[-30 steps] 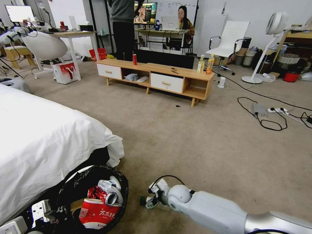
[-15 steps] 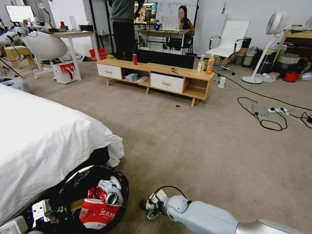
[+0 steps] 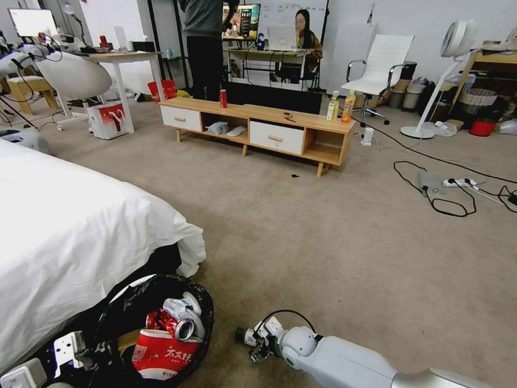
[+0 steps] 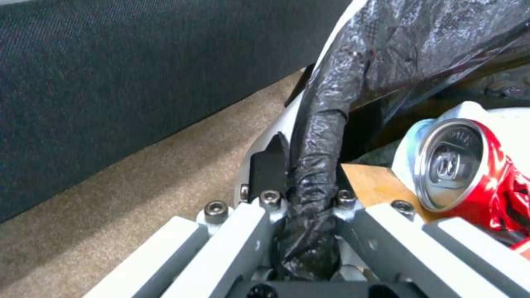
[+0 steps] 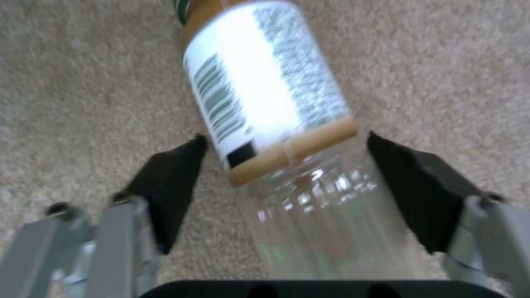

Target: Pick up the trash bin and place the garbage on the floor into it.

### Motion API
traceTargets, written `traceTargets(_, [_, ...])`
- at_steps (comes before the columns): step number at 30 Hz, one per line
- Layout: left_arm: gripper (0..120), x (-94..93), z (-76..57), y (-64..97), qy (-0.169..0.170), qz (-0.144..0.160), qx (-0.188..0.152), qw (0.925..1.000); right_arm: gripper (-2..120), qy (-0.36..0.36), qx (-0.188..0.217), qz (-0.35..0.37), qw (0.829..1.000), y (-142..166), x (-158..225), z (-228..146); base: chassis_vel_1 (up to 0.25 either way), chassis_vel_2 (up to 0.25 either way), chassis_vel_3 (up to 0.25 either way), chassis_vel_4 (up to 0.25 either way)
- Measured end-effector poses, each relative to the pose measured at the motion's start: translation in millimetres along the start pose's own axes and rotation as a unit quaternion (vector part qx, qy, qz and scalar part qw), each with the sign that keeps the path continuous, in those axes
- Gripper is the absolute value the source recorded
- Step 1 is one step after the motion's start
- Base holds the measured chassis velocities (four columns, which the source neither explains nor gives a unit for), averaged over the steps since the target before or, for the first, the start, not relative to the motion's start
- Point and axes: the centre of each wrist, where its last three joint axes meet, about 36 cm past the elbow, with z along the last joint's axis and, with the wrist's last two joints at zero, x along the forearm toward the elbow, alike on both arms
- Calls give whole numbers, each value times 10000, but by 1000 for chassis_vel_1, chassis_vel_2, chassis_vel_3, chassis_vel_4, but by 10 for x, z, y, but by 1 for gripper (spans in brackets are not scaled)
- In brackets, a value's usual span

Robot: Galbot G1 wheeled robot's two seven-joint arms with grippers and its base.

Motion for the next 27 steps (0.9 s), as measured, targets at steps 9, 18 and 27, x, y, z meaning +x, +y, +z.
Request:
traceTargets(9, [1,-6,7,-3,-2,-11,15,10000,40,-115,-34,-5,9999,-26,139,1,0,0,0,0])
traceTargets(18, [1,-6,3,-21,-13,6,11,10000,25,-266,-196,85,9994,-105,262,110,0,0,0,0])
traceTargets(27, [1,-51,5,-76,11,95,-48,9999,25,-1581,-417,717,9839,-569,1103,-183,0,0,0,0])
